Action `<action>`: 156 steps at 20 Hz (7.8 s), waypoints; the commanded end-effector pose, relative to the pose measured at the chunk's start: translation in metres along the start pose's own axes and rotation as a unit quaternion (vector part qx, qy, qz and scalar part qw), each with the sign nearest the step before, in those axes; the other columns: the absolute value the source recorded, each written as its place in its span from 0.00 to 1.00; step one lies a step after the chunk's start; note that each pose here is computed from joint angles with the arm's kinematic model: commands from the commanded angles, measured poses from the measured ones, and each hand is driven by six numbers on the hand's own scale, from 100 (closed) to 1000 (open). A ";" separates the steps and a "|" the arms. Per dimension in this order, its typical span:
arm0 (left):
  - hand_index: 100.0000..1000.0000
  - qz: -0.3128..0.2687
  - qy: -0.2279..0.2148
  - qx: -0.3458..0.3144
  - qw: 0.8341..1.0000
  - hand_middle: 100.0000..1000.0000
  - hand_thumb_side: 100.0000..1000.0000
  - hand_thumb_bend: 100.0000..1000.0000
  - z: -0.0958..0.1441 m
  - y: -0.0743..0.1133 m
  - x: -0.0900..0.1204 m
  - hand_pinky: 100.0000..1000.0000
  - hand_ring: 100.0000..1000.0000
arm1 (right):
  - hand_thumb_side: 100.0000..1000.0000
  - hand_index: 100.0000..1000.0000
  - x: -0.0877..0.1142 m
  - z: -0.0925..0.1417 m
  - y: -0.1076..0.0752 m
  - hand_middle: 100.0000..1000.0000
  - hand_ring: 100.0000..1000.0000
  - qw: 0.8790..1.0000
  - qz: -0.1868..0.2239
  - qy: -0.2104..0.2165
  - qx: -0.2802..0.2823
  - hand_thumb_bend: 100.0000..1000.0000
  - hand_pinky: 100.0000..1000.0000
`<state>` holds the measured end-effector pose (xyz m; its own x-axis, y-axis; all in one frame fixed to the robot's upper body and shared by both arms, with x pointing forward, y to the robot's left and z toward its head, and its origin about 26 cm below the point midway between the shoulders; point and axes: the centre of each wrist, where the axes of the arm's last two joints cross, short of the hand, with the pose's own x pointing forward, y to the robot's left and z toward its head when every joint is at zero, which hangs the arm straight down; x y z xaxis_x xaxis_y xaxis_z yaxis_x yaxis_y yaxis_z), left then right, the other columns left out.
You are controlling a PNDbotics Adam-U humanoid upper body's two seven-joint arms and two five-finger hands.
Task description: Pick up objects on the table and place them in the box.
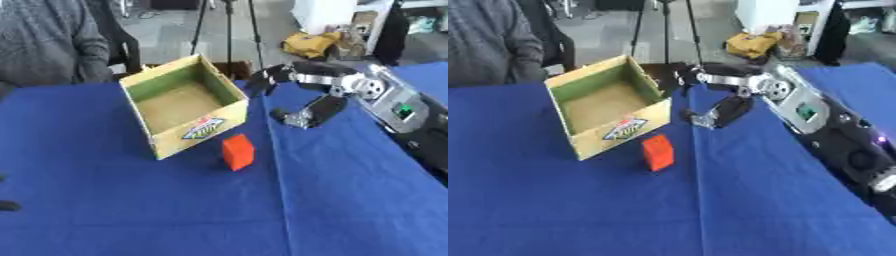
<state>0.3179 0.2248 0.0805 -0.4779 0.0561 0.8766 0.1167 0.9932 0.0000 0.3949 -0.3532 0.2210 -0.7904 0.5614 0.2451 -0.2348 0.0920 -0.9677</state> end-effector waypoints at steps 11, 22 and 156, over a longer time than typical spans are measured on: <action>0.55 0.012 -0.018 -0.015 1.000 0.60 0.97 0.00 -0.007 -0.008 0.008 0.44 0.77 | 0.57 0.92 -0.014 -0.013 0.008 0.92 1.00 0.995 0.086 -0.002 0.041 0.13 0.77; 0.55 0.020 -0.019 -0.019 0.999 0.60 0.97 0.00 -0.007 -0.012 0.008 0.44 0.77 | 0.64 0.91 -0.025 -0.023 0.036 0.91 1.00 0.993 0.093 -0.003 0.076 0.09 0.77; 0.55 0.064 -0.070 -0.073 0.993 0.59 0.97 0.00 -0.029 -0.044 0.032 0.44 0.76 | 0.58 0.88 -0.025 0.047 -0.041 0.82 0.90 0.933 0.278 0.208 -0.099 0.00 0.73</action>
<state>0.3226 0.1787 0.1122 -0.5357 0.2057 0.8189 0.3086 0.9505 -0.0368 0.3998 -0.4092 0.2355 -0.4753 0.8345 -0.2789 0.2265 -0.1903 -0.9552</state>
